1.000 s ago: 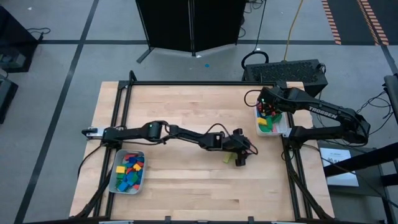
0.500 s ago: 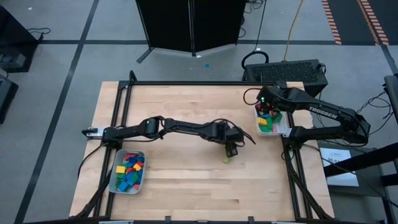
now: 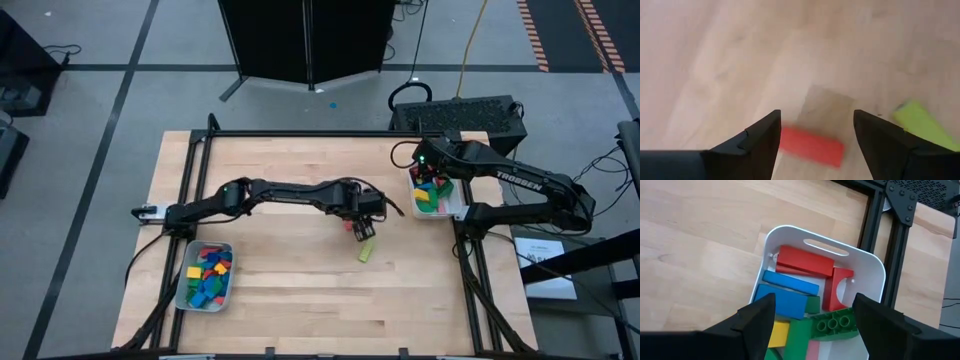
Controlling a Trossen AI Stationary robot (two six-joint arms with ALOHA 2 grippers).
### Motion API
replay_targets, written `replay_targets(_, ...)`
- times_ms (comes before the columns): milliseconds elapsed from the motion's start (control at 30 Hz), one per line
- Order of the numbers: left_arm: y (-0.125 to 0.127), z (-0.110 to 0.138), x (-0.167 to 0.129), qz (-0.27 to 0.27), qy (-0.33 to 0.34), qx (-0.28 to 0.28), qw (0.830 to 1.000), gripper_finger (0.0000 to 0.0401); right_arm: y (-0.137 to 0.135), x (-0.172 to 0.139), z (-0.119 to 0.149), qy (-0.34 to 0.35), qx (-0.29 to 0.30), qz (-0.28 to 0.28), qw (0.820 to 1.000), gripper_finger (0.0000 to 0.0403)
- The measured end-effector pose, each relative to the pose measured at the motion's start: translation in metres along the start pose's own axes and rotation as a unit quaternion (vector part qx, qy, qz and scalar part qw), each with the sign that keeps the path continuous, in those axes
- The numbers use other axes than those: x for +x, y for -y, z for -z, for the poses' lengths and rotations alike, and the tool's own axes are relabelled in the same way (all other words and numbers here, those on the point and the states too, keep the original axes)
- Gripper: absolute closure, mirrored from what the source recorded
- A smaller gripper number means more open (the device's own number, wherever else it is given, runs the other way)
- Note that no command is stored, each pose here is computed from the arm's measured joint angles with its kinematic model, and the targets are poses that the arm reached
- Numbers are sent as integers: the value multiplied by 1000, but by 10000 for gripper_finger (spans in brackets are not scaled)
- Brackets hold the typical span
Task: Sort blocks by size
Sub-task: Put the orange block into the white bin
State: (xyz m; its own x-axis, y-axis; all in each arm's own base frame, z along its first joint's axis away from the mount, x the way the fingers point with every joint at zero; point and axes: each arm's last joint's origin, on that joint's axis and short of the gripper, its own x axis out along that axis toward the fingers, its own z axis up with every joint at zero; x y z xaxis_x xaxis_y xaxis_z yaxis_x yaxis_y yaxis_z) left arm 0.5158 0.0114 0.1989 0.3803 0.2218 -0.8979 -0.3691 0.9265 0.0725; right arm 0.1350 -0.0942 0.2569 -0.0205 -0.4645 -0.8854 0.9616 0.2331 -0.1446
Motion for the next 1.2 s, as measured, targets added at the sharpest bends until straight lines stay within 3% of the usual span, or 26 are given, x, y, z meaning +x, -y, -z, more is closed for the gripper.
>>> replay_targets(100, -12, 4, -7, -38, -29, -97, 994, 152, 0, 0, 0, 2, 1, -1, 1000, 147)
replay_targets(200, -23, 9, -6, -63, -57, -192, 978, 152, -1, 0, -1, 6, 4, -5, 1000, 147)
replay_targets(533, -37, 10, 7, -22, -92, -302, 949, 152, -4, 0, -4, 18, 12, -18, 1000, 147)
replay_targets(767, -38, 9, 8, -13, -99, -312, 945, 152, -5, 0, -5, 25, 16, -24, 999, 147)
replay_targets(1200, -30, 18, 44, 13, -142, -353, 925, 152, -5, 0, -6, 25, 5, -24, 999, 147)
